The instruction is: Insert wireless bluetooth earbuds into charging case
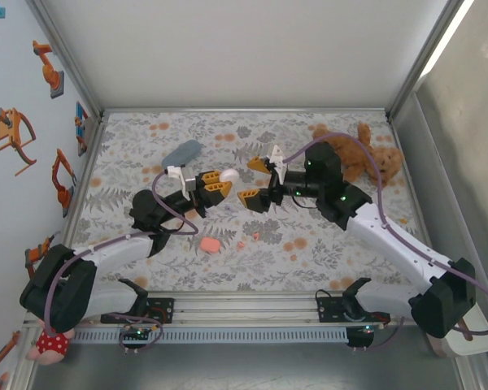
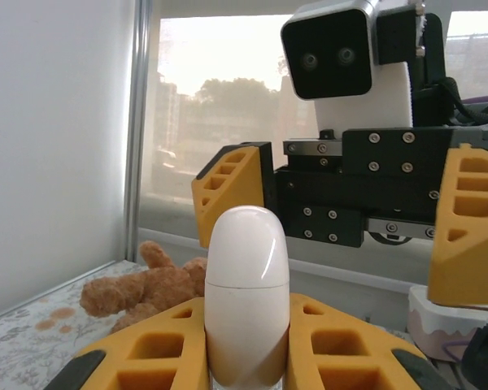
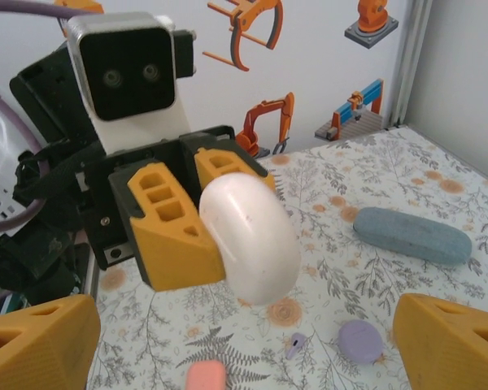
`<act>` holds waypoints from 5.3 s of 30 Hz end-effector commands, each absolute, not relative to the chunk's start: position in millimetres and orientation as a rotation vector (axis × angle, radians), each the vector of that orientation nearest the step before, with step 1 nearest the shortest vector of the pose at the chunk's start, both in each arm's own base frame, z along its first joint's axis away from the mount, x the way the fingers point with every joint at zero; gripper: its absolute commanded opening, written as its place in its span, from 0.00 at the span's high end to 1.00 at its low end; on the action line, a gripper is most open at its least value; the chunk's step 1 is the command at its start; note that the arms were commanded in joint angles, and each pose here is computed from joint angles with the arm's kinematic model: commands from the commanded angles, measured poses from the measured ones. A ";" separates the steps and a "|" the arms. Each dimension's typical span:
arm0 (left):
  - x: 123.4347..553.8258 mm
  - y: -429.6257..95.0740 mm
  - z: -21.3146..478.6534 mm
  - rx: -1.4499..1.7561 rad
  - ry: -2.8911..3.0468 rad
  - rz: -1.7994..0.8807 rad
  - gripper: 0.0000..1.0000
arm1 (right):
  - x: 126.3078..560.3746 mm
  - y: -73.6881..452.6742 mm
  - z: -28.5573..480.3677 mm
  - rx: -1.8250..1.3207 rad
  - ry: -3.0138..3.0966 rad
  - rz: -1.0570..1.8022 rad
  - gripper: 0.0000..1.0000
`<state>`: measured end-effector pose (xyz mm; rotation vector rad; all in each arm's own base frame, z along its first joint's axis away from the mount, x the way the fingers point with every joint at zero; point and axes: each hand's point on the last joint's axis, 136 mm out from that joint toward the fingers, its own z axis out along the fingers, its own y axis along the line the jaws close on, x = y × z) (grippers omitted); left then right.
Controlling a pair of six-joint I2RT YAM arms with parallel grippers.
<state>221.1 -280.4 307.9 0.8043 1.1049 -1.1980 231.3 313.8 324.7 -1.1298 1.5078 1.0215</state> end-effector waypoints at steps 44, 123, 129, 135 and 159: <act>200.7 -274.4 330.3 0.902 1.027 -1.152 1.00 | 251.7 289.9 394.3 -0.917 1.512 0.943 0.27; 162.7 -236.9 349.5 0.901 1.039 -0.983 1.00 | 317.8 292.5 7.4 -0.658 2.992 0.177 0.72; 162.3 -236.4 347.7 0.901 1.042 -0.983 1.00 | 318.2 293.1 11.4 -0.656 2.978 0.188 0.80; 161.8 -236.0 347.7 0.901 1.042 -0.983 1.00 | 319.6 293.8 21.2 -0.658 2.954 0.201 0.81; 170.3 -240.3 330.0 0.856 1.109 -1.019 1.00 | 323.4 275.8 189.0 -0.756 2.416 0.298 0.81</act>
